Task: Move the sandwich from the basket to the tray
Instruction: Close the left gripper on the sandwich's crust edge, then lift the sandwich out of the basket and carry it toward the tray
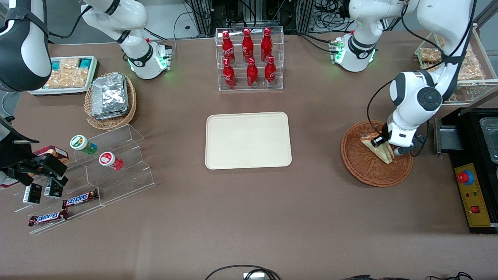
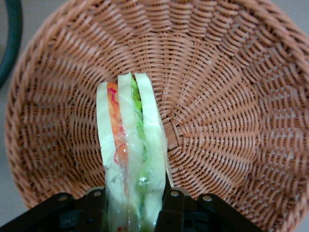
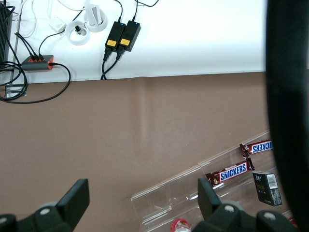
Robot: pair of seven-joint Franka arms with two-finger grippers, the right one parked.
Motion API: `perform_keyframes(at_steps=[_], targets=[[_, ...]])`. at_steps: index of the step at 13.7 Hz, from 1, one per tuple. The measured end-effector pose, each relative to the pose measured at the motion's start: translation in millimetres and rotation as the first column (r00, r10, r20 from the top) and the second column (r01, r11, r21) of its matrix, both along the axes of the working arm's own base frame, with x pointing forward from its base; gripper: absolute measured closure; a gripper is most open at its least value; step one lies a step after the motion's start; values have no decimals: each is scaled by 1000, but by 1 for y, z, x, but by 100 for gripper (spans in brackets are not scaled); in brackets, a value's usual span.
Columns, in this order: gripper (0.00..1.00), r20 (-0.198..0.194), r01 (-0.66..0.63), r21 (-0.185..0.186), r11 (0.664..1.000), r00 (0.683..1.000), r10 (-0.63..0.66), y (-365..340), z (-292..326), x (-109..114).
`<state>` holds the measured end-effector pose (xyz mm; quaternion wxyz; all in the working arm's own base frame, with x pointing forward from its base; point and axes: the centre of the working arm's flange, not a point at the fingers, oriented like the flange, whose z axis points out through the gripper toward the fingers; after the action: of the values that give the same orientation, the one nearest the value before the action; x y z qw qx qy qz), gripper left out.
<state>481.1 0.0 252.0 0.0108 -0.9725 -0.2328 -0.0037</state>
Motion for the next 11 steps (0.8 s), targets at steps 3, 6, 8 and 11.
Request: perform_keyframes(at_steps=[3, 6, 8, 11], targets=[[80, -12, 35, 18, 999, 999, -35, -7, 48, 14], [80, -40, 141, 33, 989, 989, -140, -28, 100, 31], [80, -53, 232, 36, 972, 972, -230, -58, 139, 46], [80, -32, 363, 41, 931, 932, -362, -116, 187, 55]])
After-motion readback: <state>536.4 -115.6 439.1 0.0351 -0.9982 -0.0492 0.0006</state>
